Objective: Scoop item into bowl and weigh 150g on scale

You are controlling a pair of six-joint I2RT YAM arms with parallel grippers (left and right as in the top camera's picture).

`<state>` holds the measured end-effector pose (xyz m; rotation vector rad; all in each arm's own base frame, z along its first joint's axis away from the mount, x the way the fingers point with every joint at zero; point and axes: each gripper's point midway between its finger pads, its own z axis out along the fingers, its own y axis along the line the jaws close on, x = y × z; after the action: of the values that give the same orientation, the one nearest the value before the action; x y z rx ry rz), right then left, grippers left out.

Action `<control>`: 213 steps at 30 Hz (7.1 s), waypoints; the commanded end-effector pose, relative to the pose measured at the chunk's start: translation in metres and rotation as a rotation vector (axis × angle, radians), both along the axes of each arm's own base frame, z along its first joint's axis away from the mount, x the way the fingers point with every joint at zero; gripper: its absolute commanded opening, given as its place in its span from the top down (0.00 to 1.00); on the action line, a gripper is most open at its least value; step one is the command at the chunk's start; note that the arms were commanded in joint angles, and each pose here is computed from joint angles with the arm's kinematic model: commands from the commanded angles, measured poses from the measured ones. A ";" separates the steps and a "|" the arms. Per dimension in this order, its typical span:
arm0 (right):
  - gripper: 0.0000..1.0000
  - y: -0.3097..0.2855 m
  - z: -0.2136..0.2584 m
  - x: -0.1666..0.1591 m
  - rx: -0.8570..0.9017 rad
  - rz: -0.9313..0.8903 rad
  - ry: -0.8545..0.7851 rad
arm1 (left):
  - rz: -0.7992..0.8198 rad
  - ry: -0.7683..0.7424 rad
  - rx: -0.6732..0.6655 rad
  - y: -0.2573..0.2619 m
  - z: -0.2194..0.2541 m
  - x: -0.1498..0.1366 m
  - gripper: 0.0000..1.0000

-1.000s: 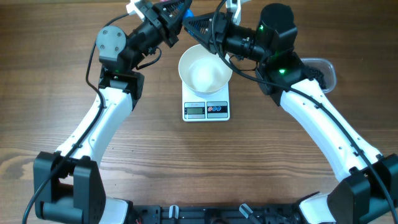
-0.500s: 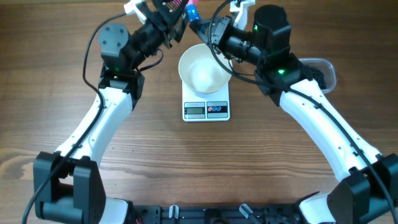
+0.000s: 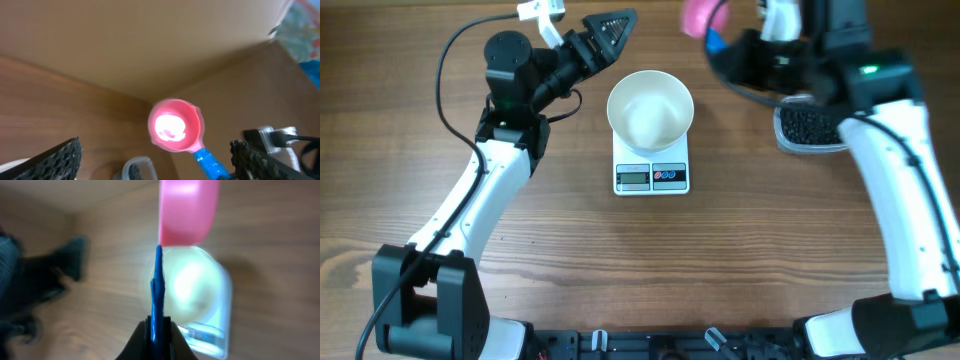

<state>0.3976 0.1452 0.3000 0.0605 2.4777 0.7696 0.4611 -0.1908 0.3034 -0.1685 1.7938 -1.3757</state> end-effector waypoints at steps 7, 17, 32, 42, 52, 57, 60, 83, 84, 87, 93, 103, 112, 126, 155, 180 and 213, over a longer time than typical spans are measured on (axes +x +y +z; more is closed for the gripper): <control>0.95 -0.179 -0.086 -0.032 -0.707 -0.322 0.378 | 0.000 0.035 0.093 0.007 -0.019 -0.003 0.00; 0.95 -0.205 -0.180 -0.019 -0.934 -0.205 0.629 | -0.036 0.107 0.244 0.009 -0.060 -0.014 0.00; 0.96 -0.155 -0.216 -0.005 -0.708 0.124 0.593 | -0.037 0.112 0.245 0.009 -0.061 -0.014 0.00; 0.96 -0.180 -0.183 0.010 -0.833 -0.012 0.544 | -0.039 0.134 0.248 0.009 -0.065 -0.016 0.00; 0.96 -0.216 -0.175 0.037 -0.900 -0.216 0.460 | -0.040 0.145 0.250 0.009 -0.068 -0.017 0.00; 0.92 -0.238 -0.171 0.044 -0.915 -0.284 0.434 | -0.041 0.150 0.250 0.010 -0.069 -0.017 0.00; 0.89 -0.249 -0.172 0.041 -0.895 -0.308 0.448 | -0.042 0.158 0.252 0.010 -0.070 -0.018 0.00; 0.39 -0.241 -0.175 0.058 -0.799 -0.236 0.377 | -0.044 0.175 0.255 0.010 -0.074 -0.019 0.00; 0.38 -0.236 -0.176 0.059 -0.772 -0.222 0.373 | -0.044 0.175 0.255 0.010 -0.074 -0.019 0.00; 0.38 -0.230 -0.179 0.052 -0.745 -0.201 0.402 | -0.044 0.176 0.255 0.010 -0.074 -0.019 0.00; 0.44 -0.236 -0.184 0.041 -0.750 -0.199 0.446 | -0.046 0.201 0.258 0.010 -0.079 -0.022 0.00; 0.79 -0.232 -0.193 0.039 -0.621 -0.188 0.456 | -0.048 0.212 0.260 0.010 -0.081 -0.023 0.00; 0.84 -0.230 -0.194 0.029 -0.615 -0.175 0.495 | -0.048 0.215 0.260 0.010 -0.081 -0.023 0.00; 0.51 -0.236 -0.189 0.066 -0.622 -0.223 0.352 | -0.049 0.223 0.262 0.011 -0.083 -0.024 0.00; 0.86 -0.244 -0.185 0.003 -0.693 -0.237 0.573 | -0.049 0.223 0.262 0.011 -0.083 -0.024 0.00; 0.68 -0.231 -0.210 -0.004 -0.612 -0.265 0.616 | -0.049 0.223 0.262 0.011 -0.083 -0.024 0.00; 0.91 -0.249 -0.206 0.021 -0.692 -0.273 0.499 | 0.075 0.246 0.803 0.035 -0.046 -0.036 0.00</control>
<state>0.4180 -0.0910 0.0987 0.3508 2.9777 -0.2174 0.4176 -0.1631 0.2305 -0.0695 2.4443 -0.7848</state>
